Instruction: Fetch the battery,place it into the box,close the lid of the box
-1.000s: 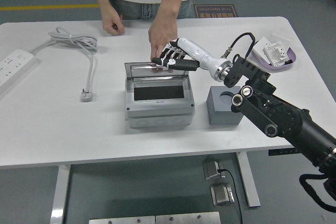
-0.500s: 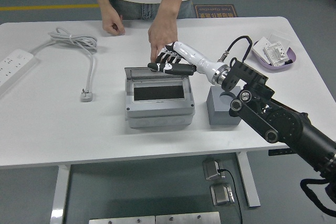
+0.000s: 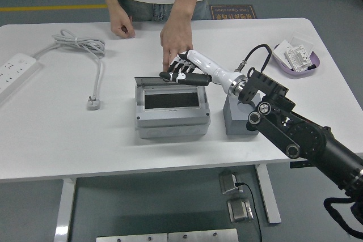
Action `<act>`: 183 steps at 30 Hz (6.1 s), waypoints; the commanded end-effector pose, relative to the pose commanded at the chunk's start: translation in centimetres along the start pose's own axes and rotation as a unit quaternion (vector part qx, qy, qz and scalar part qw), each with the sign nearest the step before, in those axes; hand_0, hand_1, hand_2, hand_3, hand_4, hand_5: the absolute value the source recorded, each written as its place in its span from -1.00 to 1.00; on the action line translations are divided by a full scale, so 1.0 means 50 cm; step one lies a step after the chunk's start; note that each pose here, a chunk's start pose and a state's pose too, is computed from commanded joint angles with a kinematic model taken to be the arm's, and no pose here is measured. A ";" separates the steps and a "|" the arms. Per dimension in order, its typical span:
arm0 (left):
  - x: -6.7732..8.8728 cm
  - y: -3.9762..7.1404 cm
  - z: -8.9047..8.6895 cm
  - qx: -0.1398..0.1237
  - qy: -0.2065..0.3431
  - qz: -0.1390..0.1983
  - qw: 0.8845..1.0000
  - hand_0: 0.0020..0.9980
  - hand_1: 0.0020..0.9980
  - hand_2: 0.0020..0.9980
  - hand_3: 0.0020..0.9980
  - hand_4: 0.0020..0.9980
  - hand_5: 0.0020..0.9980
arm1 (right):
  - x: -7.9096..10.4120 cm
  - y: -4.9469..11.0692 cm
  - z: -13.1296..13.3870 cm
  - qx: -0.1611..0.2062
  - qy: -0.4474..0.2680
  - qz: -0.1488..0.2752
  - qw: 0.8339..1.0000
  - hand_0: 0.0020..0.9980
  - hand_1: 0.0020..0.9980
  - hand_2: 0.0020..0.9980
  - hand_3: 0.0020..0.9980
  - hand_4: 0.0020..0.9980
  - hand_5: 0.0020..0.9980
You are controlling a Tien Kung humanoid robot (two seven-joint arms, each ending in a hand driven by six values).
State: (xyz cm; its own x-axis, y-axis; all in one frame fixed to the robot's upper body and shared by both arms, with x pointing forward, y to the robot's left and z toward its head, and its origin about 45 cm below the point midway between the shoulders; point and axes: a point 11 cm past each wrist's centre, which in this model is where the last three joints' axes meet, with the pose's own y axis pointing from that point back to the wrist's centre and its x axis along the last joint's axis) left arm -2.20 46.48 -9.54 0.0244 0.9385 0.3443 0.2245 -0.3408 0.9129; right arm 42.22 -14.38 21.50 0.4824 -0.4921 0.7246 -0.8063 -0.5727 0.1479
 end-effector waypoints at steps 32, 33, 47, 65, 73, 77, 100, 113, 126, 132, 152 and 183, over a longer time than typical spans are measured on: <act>-0.006 0.000 -0.001 0.001 0.000 -0.002 1.000 0.18 -0.20 0.18 0.28 0.43 -0.55 | -0.020 0.016 -0.031 0.016 0.014 -0.002 1.000 -0.19 -0.07 0.10 0.11 1.00 0.70; -0.006 0.000 0.000 0.000 0.000 -0.002 1.000 0.18 -0.20 0.18 0.28 0.43 -0.55 | -0.022 0.017 -0.031 0.016 0.014 -0.003 1.000 -0.19 -0.07 0.10 0.11 1.00 0.70; -0.009 -0.001 -0.001 0.000 0.000 -0.004 1.000 0.18 -0.19 0.18 0.28 0.43 -0.55 | -0.037 0.026 -0.033 0.017 0.013 -0.010 1.000 -0.19 -0.07 0.10 0.11 1.00 0.70; -0.012 0.000 0.000 0.000 -0.001 -0.005 1.000 0.18 -0.19 0.18 0.28 0.43 -0.55 | -0.048 0.031 -0.026 0.012 0.011 -0.015 1.000 -0.19 -0.07 0.10 0.11 1.00 0.70; -0.013 -0.001 -0.001 0.000 -0.002 -0.005 1.000 0.18 -0.19 0.18 0.28 0.43 -0.55 | -0.058 0.035 -0.017 0.007 0.005 -0.017 1.000 -0.19 -0.07 0.10 0.11 1.00 0.70; -0.015 -0.001 -0.002 0.001 -0.002 -0.006 1.000 0.18 -0.20 0.18 0.28 0.43 -0.55 | -0.067 0.039 -0.006 0.001 0.000 -0.020 1.000 -0.19 -0.07 0.10 0.11 1.00 0.70; -0.015 -0.002 -0.006 0.003 -0.002 -0.006 1.000 0.18 -0.20 0.18 0.28 0.43 -0.55 | 0.025 0.075 0.006 -0.017 0.006 0.017 1.000 -0.19 -0.08 0.09 0.11 1.00 0.70; -0.007 -0.002 -0.004 0.000 -0.004 -0.002 1.000 0.18 -0.20 0.18 0.28 0.43 -0.55 | 0.143 0.184 0.041 -0.028 -0.066 0.100 0.992 -0.20 -0.08 0.11 0.11 1.00 0.69; 0.033 0.007 0.023 -0.018 -0.008 0.015 1.000 0.18 -0.20 0.18 0.28 0.43 -0.55 | 0.229 0.326 0.084 -0.052 -0.077 0.196 0.976 -0.15 -0.02 0.22 0.49 0.99 0.66; 0.034 0.005 0.019 -0.025 -0.010 0.016 0.999 0.18 -0.20 0.18 0.28 0.43 -0.55 | 0.289 0.393 0.083 -0.054 -0.067 0.285 0.955 -0.16 -0.02 0.23 0.50 0.98 0.65; 0.038 0.002 0.010 -0.033 -0.008 0.019 0.999 0.18 -0.20 0.10 0.28 0.43 -0.55 | 0.303 0.499 0.142 0.060 -0.273 0.477 0.833 -0.04 0.26 0.38 0.36 0.68 0.24; -0.005 0.003 0.028 -0.044 0.011 0.001 0.999 0.18 -0.14 0.13 0.27 0.44 -0.55 | 0.193 0.378 0.122 0.174 -0.541 0.293 0.769 0.53 0.46 0.46 0.70 0.97 0.69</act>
State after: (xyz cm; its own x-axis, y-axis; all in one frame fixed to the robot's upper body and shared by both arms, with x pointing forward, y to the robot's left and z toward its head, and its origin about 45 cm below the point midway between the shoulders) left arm -0.79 46.25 -9.80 0.0029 0.9364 0.3508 0.1388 -0.3478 0.9272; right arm 33.75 -33.96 27.20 0.2247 -0.8826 -0.4130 -0.9441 -0.0924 -0.3163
